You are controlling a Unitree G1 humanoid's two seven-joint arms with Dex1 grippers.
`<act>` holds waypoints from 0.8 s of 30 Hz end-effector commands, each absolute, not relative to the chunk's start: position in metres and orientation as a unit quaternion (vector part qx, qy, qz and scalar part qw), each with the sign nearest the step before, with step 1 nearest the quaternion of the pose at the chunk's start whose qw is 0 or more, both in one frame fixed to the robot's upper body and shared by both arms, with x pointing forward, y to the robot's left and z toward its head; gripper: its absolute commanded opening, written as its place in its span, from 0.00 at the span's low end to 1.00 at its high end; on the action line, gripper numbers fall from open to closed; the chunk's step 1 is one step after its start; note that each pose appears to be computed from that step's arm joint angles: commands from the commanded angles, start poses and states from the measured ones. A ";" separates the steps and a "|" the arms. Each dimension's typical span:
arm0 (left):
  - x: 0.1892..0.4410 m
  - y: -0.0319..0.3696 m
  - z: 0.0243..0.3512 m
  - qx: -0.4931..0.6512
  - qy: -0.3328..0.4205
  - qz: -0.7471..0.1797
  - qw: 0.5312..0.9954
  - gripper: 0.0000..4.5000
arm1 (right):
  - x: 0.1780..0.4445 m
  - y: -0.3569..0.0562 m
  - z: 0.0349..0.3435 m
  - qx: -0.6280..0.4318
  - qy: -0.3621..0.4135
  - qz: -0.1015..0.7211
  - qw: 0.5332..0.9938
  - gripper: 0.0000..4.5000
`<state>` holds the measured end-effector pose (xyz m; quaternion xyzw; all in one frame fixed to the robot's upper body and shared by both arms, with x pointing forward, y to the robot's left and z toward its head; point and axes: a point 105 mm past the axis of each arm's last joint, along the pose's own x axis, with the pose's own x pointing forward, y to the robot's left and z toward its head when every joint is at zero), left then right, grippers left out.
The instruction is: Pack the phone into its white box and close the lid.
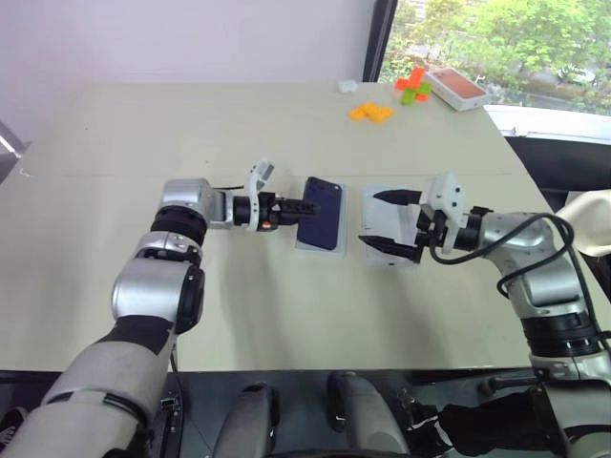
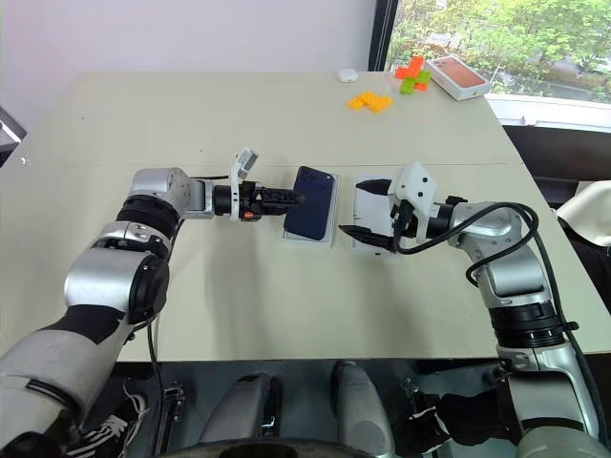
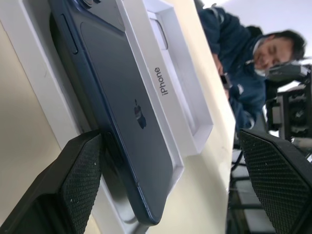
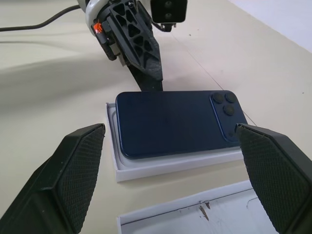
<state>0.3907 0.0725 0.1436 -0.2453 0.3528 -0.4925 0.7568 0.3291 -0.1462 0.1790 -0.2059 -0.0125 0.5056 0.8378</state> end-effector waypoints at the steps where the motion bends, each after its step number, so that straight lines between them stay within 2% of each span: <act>1: 0.389 0.081 0.156 -0.231 0.342 -0.501 0.761 0.99 | 0.329 -0.144 0.194 -0.214 -0.042 0.504 0.836 1.00; 12: 0.381 0.096 0.169 -0.188 0.324 -0.503 0.779 0.99 | 0.331 -0.140 0.193 -0.209 -0.043 0.508 0.835 1.00; 19: 0.385 0.120 0.185 -0.151 0.216 -0.490 0.831 0.99 | 0.334 -0.145 0.197 -0.207 -0.043 0.493 0.844 1.00; 23: 0.376 0.135 0.185 -0.116 0.152 -0.489 0.851 0.99 | 0.335 -0.144 0.196 -0.201 -0.037 0.485 0.850 1.00; 24: 0.373 0.140 0.181 -0.093 0.139 -0.488 0.857 0.99 | 0.338 -0.145 0.189 -0.211 -0.016 0.478 0.853 1.00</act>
